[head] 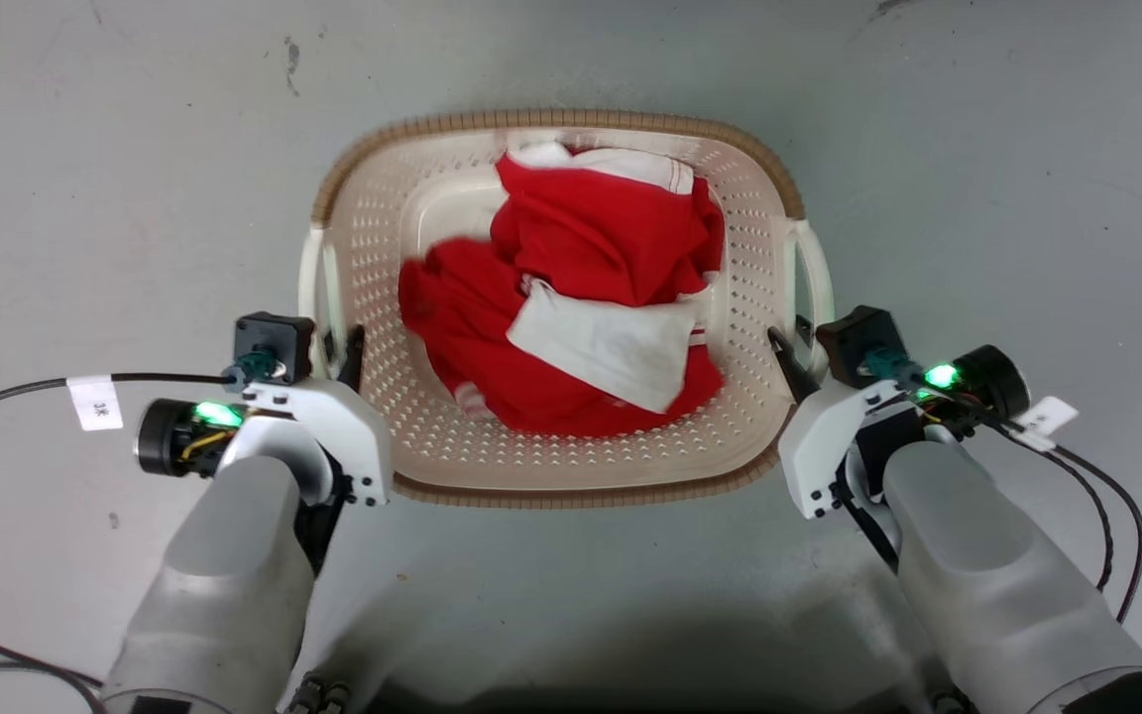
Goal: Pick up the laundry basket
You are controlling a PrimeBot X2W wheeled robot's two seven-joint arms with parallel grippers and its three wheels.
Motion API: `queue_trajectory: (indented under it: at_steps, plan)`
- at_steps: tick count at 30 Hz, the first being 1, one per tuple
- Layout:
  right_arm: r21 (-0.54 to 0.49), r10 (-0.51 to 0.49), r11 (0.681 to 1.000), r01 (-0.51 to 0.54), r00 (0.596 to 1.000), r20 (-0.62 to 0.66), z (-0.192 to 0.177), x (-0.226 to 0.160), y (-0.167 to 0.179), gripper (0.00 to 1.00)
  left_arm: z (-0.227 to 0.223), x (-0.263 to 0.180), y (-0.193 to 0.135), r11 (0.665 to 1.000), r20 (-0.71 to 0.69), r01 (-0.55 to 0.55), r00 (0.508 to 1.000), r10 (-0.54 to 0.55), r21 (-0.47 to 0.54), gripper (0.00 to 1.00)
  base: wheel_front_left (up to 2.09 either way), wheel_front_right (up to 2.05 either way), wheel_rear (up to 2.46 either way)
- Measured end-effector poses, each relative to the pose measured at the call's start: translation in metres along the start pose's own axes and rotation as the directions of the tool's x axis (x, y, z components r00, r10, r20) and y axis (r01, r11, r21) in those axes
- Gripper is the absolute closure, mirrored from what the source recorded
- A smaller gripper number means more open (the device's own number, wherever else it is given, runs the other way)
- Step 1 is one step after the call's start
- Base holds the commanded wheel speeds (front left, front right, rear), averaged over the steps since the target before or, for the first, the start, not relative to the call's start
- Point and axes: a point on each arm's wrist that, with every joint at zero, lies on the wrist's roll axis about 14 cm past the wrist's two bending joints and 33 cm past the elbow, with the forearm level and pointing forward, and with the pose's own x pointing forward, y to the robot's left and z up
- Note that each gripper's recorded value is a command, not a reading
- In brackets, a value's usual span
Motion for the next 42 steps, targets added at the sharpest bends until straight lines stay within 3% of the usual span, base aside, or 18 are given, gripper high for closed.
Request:
queue_trajectory:
  at_steps: [11,29,42]
  plan:
    - [-0.012,-0.017,1.000,0.017,1.000,0.020,0.013,-0.017,-0.001,1.00,0.012,-0.017,-0.010,1.000,0.029,0.015,0.999,-0.014,-0.012,1.00,0.00,0.00,0.00]
    - [-0.001,-0.101,0.995,0.102,0.990,0.102,0.052,-0.098,0.002,1.00,0.044,-0.087,-0.043,0.998,0.127,0.060,0.990,-0.060,0.003,1.00,0.00,0.00,0.00]
    - [-0.019,-0.128,0.991,0.130,0.986,0.110,0.054,-0.150,0.019,1.00,0.045,-0.137,-0.057,0.997,0.136,0.075,0.988,-0.079,0.034,1.00,0.00,0.00,0.00]
